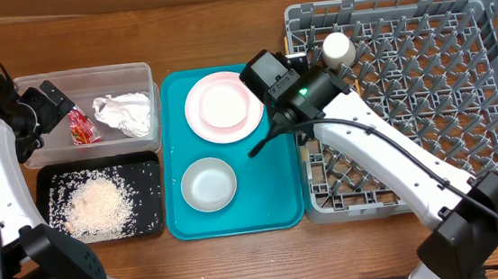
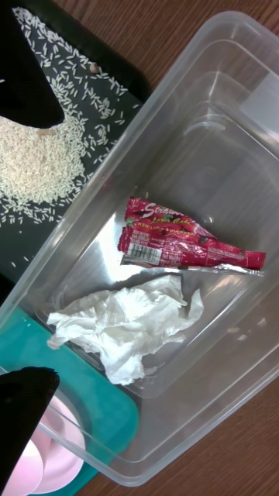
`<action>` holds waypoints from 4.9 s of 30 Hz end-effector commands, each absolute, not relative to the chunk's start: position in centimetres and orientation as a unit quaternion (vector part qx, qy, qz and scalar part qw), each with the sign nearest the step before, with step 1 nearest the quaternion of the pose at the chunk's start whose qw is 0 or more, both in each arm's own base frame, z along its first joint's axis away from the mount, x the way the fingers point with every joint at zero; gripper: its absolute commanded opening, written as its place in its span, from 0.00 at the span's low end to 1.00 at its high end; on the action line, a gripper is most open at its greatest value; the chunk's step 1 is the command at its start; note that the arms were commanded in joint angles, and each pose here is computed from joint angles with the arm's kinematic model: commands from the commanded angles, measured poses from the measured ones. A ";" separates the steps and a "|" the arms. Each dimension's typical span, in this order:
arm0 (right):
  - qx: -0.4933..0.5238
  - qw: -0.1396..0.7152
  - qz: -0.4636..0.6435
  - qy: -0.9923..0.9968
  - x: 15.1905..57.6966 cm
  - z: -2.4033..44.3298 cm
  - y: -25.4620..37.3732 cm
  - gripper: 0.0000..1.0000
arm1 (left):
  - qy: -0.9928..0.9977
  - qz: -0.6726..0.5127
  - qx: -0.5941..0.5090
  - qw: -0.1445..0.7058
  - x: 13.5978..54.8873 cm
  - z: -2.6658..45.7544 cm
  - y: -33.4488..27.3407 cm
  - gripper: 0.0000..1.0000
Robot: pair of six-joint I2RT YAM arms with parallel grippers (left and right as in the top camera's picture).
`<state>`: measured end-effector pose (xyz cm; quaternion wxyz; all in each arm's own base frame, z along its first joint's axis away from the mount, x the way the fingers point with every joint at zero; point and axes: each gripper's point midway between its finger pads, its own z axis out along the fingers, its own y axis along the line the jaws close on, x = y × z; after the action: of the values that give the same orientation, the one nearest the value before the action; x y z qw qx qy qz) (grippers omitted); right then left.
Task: Sort waste into correct bins and load items into the dishwasher
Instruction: 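Place the second chopstick upright in the rack beside the first, then move the right gripper to the white bowl and grasp its rim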
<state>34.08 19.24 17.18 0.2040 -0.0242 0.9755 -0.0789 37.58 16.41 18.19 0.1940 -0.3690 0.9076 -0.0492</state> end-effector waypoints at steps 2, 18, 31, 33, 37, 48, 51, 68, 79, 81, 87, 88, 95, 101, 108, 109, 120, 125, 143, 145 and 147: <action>-0.049 0.212 -0.168 0.961 35.2 18.8 14.4 0.04 | 0.910 -0.043 -0.356 0.207 37.4 19.2 16.2 1.00; -0.006 0.101 -0.078 0.992 35.9 15.6 7.1 0.04 | 0.910 -0.043 -0.356 0.208 37.4 19.2 16.2 1.00; 0.017 0.066 -0.078 0.995 34.9 13.3 4.8 0.04 | 0.910 -0.043 -0.356 0.207 37.4 19.2 16.2 1.00; 0.017 0.065 -0.078 0.995 34.9 13.2 4.8 0.04 | 0.910 -0.043 -0.356 0.207 37.4 19.2 16.2 1.00; 0.017 0.065 -0.078 0.995 34.9 13.2 4.8 0.08 | 0.910 -0.043 -0.356 0.207 37.4 19.2 16.2 1.00; 0.017 0.062 -0.067 0.996 34.8 13.1 5.1 0.18 | 0.910 -0.043 -0.356 0.207 37.4 19.2 16.2 1.00; 0.017 0.061 -0.050 0.997 34.8 13.1 5.7 0.18 | 0.910 -0.043 -0.356 0.207 37.4 19.2 16.2 1.00; -0.106 0.039 0.262 0.959 32.2 15.5 22.6 0.23 | 0.910 -0.043 -0.356 0.207 37.4 19.2 16.2 1.00; -0.301 0.123 0.266 0.908 26.5 16.4 35.9 0.30 | 0.910 -0.043 -0.356 0.208 37.4 19.2 16.2 1.00; -0.327 0.152 0.244 0.900 25.6 16.1 37.8 0.30 | 0.910 -0.043 -0.356 0.207 37.4 19.2 16.2 1.00; -0.369 0.205 0.198 0.885 23.8 15.0 41.2 0.31 | 0.910 -0.043 -0.356 0.207 37.4 19.2 16.2 1.00; -0.376 0.210 0.194 0.881 23.3 14.8 41.8 0.31 | 0.910 -0.043 -0.356 0.207 37.4 19.2 16.2 1.00; -0.398 0.194 0.176 0.879 22.1 10.6 43.9 0.36 | 0.910 -0.043 -0.356 0.207 37.4 19.2 16.2 1.00; -0.396 0.179 0.136 0.890 22.8 6.9 43.5 0.36 | 0.910 -0.043 -0.356 0.207 37.4 19.2 16.2 1.00; -0.398 0.167 0.130 0.893 22.5 5.8 43.3 0.35 | 0.910 -0.043 -0.356 0.207 37.4 19.2 16.2 1.00; -0.397 0.164 0.130 0.893 22.4 5.8 43.3 0.35 | 0.910 -0.043 -0.356 0.207 37.4 19.2 16.2 1.00; -0.387 0.141 0.117 0.904 21.9 5.3 42.2 0.30 | 0.910 -0.043 -0.356 0.207 37.4 19.2 16.2 1.00; -0.391 0.117 0.122 0.905 20.9 5.1 41.9 0.29 | 0.910 -0.043 -0.356 0.207 37.4 19.2 16.2 1.00; -0.381 0.089 0.101 0.915 20.4 3.4 40.9 0.27 | 0.910 -0.043 -0.356 0.207 37.4 19.2 16.2 1.00; -0.381 0.087 0.100 0.915 20.3 3.4 40.8 0.22 | 0.910 -0.043 -0.356 0.207 37.4 19.2 16.2 1.00; -0.381 0.089 0.101 0.915 20.4 3.4 40.9 0.19 | 0.910 -0.043 -0.356 0.207 37.4 19.2 16.2 1.00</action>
<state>20.40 40.88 3.86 0.0917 -0.3827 0.9135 0.1032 37.58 16.41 18.19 0.1942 -0.3690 0.9076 -0.0491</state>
